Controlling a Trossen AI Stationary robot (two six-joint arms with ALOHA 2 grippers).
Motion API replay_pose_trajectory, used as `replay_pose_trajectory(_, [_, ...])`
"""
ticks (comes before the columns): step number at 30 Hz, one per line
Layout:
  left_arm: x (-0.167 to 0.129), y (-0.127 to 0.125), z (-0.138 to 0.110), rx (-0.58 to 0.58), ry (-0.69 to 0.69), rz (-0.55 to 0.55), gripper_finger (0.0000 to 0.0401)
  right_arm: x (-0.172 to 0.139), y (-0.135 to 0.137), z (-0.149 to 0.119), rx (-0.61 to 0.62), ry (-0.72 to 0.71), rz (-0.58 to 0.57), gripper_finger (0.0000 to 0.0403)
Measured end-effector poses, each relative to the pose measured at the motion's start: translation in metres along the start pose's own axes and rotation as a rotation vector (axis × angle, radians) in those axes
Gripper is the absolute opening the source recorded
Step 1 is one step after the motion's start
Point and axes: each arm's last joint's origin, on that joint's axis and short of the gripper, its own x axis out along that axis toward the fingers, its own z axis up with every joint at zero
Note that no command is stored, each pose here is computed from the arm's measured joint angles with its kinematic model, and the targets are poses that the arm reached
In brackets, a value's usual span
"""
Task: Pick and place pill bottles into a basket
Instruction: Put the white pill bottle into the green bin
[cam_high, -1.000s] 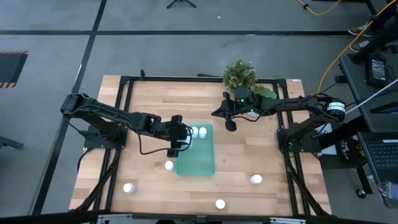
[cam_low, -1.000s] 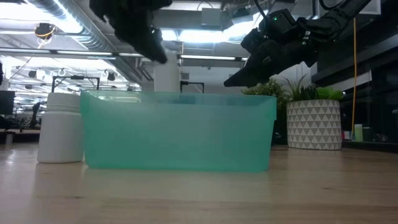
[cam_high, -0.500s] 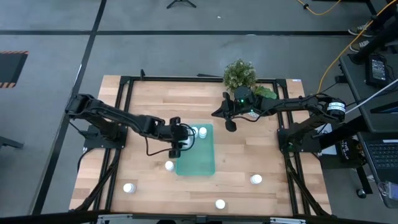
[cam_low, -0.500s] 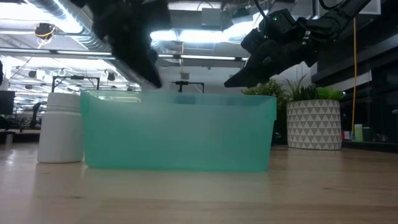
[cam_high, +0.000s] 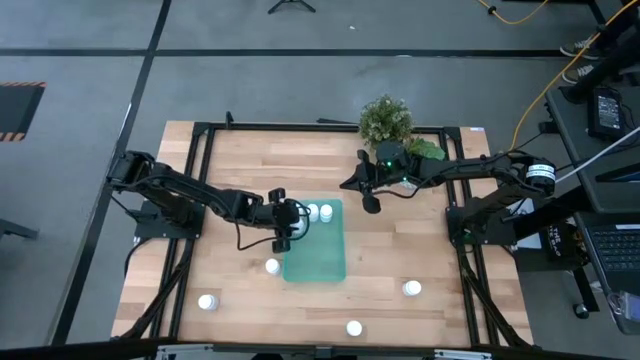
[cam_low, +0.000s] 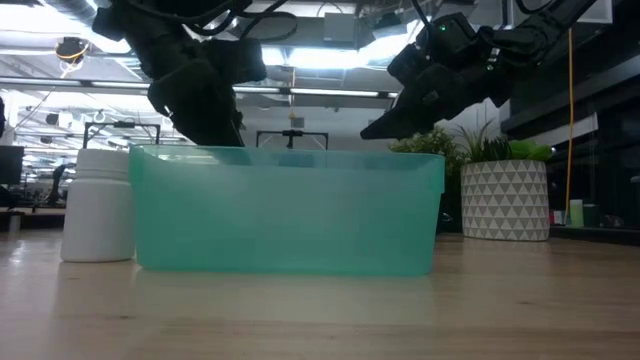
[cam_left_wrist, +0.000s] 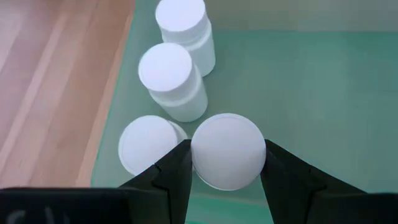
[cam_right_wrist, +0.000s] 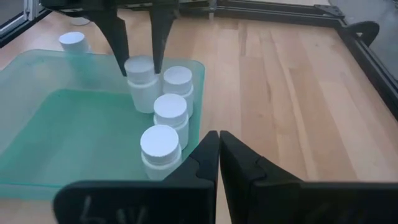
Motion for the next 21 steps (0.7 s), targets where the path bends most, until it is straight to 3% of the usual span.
replay_pose_trajectory(21, [0.016,-0.004,-0.003,-0.004,0.017,0.017,0.016,0.0,0.0,0.0,-0.003,0.001,0.0,0.0018])
